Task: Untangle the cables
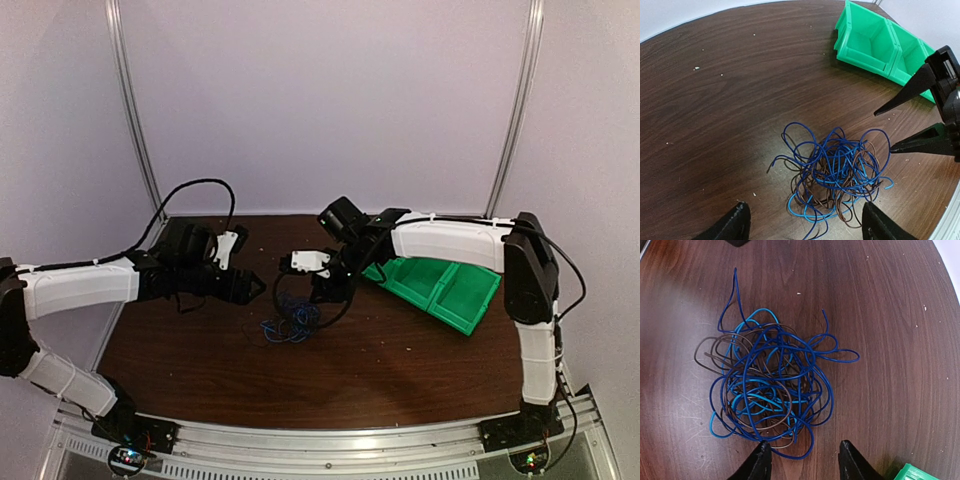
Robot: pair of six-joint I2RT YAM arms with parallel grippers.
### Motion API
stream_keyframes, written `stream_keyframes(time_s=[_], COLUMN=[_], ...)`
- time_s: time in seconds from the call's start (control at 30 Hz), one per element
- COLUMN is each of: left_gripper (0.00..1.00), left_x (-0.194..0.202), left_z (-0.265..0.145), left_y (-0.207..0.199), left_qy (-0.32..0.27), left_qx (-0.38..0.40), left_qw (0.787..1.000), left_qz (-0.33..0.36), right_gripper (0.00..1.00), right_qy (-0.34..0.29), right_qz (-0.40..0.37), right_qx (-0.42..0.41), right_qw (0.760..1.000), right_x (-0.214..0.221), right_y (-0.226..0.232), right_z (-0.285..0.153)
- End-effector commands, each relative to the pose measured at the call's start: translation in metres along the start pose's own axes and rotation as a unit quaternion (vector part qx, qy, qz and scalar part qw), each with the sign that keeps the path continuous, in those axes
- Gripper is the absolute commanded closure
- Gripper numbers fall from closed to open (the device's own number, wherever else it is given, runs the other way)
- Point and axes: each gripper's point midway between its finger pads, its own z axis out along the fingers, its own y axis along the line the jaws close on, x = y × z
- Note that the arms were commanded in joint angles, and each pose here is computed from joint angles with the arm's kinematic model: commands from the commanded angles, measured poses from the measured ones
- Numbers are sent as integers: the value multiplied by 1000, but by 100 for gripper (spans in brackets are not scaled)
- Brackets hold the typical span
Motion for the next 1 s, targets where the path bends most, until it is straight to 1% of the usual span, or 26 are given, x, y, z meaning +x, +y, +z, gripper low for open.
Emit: stream_keyframes(time_s=[0.0, 0.23, 0.43, 0.47, 0.57, 0.7, 0.77, 0.8, 0.87, 0.93, 0.97], left_gripper=[22, 22, 22, 22, 22, 22, 22, 22, 22, 21, 21], left_x=[-12, -15, -15, -15, -14, -17, -23, -23, -41, -52, -49], left_z=[-7, -9, -9, -9, -8, -9, -11, -13, -30, -53, -62], left_y=[-4, -3, -4, -5, -4, -3, -2, -4, -19, -36, -43], left_qy=[-23, -28, -28, -28, -27, -34, -52, -65, -131, -202, -225], left_qx=[4, 0, 4, 5, 5, 1, -2, 6, 38, 73, 90], left_qw=[1000, 1000, 1000, 1000, 1000, 999, 999, 998, 991, 977, 970], left_qz=[-5, -5, -7, -8, -9, -9, -16, -19, -11, 4, 14], right_gripper=[53, 52, 49, 51, 66, 91, 100, 100, 100, 100, 100], right_qy=[16, 14, 20, 20, 18, 14, 6, -1, -22, -46, -59], right_qz=[-24, -44, -56, -55, -41, -28, -20, -15, -2, 8, 13], right_qx=[13, -24, -40, -38, -19, 5, 11, 10, 10, 4, 2], right_qw=[1000, 999, 997, 998, 999, 999, 1000, 1000, 1000, 999, 998], right_x=[0, -3, -4, -5, -8, -14, -20, -24, -37, -51, -58], right_y=[-5, 15, 23, 22, 13, 4, 2, 3, 3, 6, 8], right_z=[2, 5, 14, 15, 18, 14, 5, -2, -20, -40, -51])
